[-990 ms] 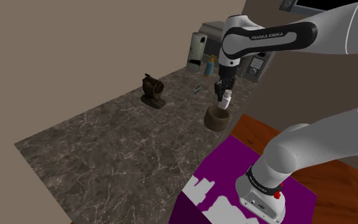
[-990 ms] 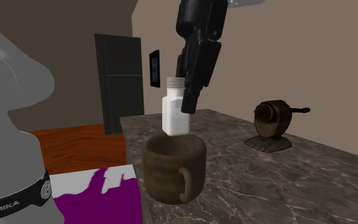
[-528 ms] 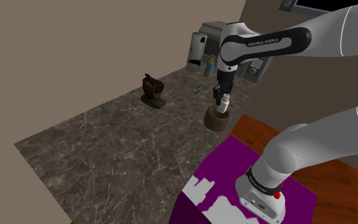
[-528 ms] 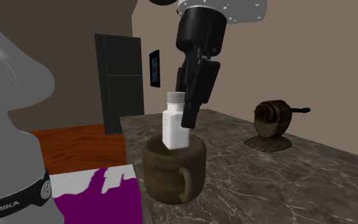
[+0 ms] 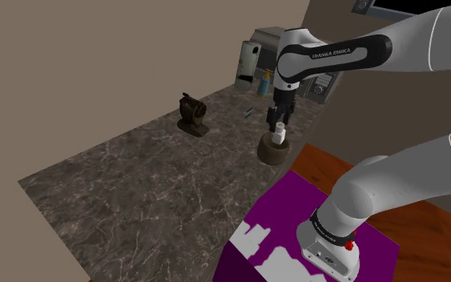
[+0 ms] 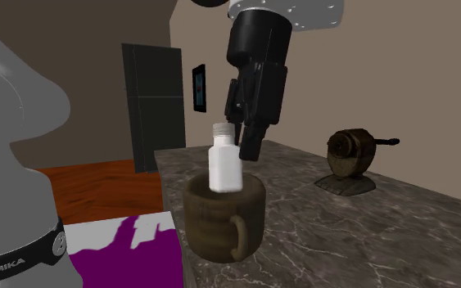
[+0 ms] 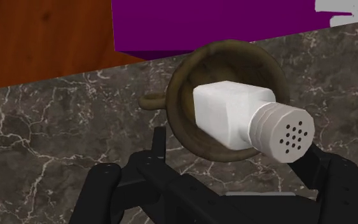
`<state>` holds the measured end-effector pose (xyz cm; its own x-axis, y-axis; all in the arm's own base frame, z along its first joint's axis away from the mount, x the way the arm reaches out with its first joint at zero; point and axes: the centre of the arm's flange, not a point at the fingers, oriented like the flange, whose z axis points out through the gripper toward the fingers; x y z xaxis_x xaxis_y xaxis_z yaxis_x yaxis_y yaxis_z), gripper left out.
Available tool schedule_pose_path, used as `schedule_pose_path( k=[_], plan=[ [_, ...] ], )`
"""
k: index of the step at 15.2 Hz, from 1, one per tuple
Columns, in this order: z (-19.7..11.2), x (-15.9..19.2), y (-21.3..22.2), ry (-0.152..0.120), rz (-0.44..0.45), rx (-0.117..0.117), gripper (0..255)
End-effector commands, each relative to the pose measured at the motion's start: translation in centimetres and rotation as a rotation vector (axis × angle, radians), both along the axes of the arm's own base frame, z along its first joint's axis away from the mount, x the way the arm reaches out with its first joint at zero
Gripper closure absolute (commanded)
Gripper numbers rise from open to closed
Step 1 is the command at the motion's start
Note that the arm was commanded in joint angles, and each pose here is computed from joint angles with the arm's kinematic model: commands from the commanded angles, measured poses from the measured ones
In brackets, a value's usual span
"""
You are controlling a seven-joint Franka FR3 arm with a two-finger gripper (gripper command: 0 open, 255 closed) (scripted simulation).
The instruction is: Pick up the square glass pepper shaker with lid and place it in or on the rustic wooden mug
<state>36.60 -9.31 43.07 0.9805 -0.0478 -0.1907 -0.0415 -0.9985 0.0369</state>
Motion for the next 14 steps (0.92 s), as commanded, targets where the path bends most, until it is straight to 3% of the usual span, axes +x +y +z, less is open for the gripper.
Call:
schedule_pose_path(
  k=[1, 2, 6, 14],
  plan=[
    [0.0, 0.0, 0.0, 0.000, 0.000, 0.000, 0],
    [0.0, 0.0, 0.0, 0.000, 0.000, 0.000, 0],
    [4.9, 1.0, 0.1, 0.000, 0.000, 0.000, 0],
    [4.9, 1.0, 0.1, 0.000, 0.000, 0.000, 0]
  ],
)
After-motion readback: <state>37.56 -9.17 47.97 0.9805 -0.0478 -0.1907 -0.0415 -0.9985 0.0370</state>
